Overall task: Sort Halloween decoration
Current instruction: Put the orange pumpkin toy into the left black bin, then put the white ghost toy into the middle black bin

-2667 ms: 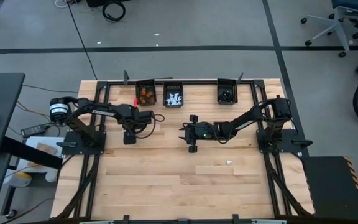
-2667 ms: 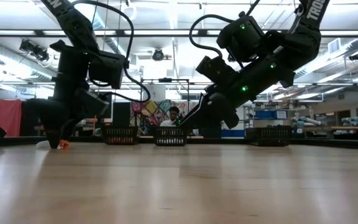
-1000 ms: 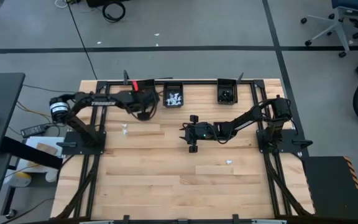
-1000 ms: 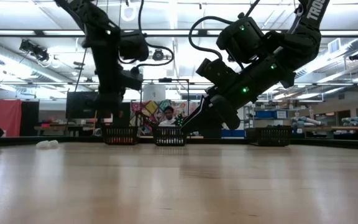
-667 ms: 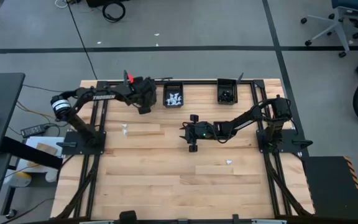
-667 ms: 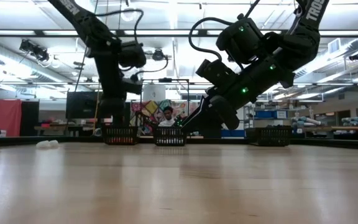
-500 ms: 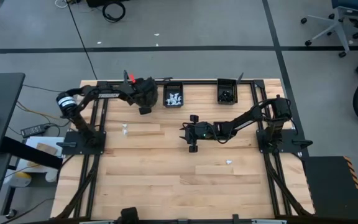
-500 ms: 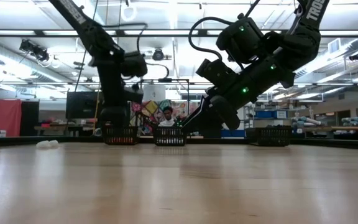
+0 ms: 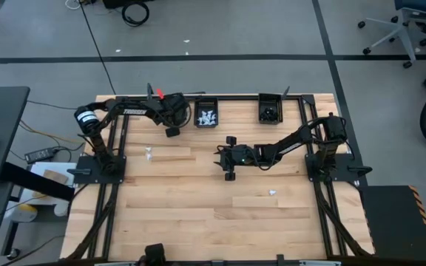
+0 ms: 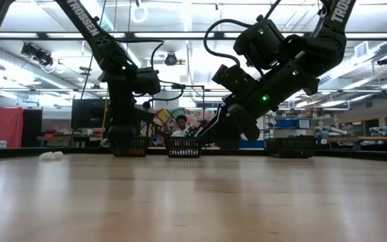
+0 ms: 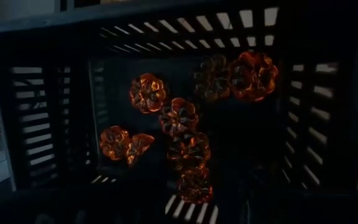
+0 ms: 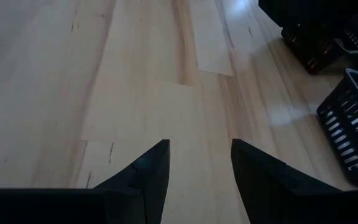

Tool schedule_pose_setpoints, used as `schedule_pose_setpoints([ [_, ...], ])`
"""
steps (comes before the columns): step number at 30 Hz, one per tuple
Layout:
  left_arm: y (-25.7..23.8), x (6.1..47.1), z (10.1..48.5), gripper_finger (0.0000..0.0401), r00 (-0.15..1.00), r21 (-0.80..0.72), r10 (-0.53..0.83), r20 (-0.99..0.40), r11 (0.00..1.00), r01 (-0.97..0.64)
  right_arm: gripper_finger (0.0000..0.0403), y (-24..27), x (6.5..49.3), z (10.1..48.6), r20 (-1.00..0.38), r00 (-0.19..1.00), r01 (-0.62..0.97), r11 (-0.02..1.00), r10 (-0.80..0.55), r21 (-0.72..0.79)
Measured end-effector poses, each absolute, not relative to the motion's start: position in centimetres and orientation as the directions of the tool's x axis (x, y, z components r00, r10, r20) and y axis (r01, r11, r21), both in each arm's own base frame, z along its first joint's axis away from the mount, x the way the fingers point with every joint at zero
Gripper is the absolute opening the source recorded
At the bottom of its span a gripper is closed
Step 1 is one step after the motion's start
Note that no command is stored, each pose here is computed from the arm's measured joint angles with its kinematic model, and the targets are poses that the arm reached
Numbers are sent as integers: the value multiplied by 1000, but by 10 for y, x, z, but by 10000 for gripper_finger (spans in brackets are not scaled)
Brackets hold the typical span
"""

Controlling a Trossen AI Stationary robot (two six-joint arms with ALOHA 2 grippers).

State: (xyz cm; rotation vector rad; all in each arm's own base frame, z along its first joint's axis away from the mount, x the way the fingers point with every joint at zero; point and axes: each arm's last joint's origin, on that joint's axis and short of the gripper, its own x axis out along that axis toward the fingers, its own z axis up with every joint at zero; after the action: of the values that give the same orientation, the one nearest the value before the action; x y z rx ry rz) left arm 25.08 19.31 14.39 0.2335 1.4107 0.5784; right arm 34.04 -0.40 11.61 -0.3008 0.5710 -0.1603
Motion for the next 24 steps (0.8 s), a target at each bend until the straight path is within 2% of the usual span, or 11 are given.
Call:
schedule_pose_setpoints([
  [12, 194, 251, 146, 124, 31, 512, 532, -846, 828, -226, 176, -4, 340, 116, -510, 828, 65, 944, -231, -323],
  [18, 197, 254, 167, 153, 64, 542, 573, -817, 802, -251, 176, -4, 340, 116, -510, 828, 64, 944, -231, -323],
  [24, 192, 250, 201, 162, 95, 547, 595, -798, 782, -300, 176, -4, 340, 116, -510, 828, 65, 944, -232, -323],
])
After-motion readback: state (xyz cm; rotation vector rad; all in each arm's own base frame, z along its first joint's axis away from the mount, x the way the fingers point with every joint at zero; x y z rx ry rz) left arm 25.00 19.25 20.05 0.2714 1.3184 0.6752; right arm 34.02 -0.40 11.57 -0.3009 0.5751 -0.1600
